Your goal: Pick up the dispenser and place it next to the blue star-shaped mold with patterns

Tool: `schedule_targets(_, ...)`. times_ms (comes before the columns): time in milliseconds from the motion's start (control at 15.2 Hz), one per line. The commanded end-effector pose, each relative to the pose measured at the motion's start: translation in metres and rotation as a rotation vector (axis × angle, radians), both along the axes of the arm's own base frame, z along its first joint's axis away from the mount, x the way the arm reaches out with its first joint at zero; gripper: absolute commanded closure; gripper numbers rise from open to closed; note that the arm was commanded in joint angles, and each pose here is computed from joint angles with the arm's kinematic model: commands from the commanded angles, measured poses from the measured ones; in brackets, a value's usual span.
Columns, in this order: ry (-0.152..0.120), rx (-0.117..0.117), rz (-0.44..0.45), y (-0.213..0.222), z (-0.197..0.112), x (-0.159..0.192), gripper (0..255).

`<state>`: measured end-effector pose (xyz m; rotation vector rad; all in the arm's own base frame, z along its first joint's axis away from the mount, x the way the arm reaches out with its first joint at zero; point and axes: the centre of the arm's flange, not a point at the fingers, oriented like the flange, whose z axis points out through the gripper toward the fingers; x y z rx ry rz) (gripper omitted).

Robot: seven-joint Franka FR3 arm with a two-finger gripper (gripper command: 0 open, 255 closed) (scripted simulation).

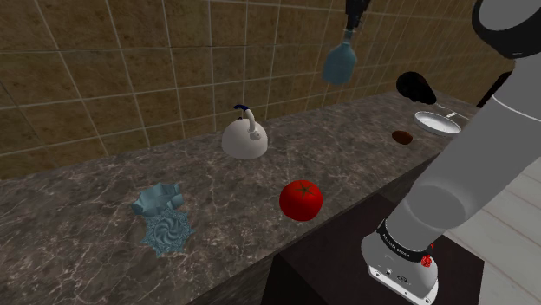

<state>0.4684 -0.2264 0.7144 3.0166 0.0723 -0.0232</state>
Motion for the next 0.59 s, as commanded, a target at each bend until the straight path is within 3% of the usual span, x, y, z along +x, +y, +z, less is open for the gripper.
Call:
schedule_targets(0,0.0,-0.001,-0.001,0.027,-0.001,-0.007,255)
schedule_targets(528,0.0,-0.001,-0.001,0.128,0.0,-0.035,255)
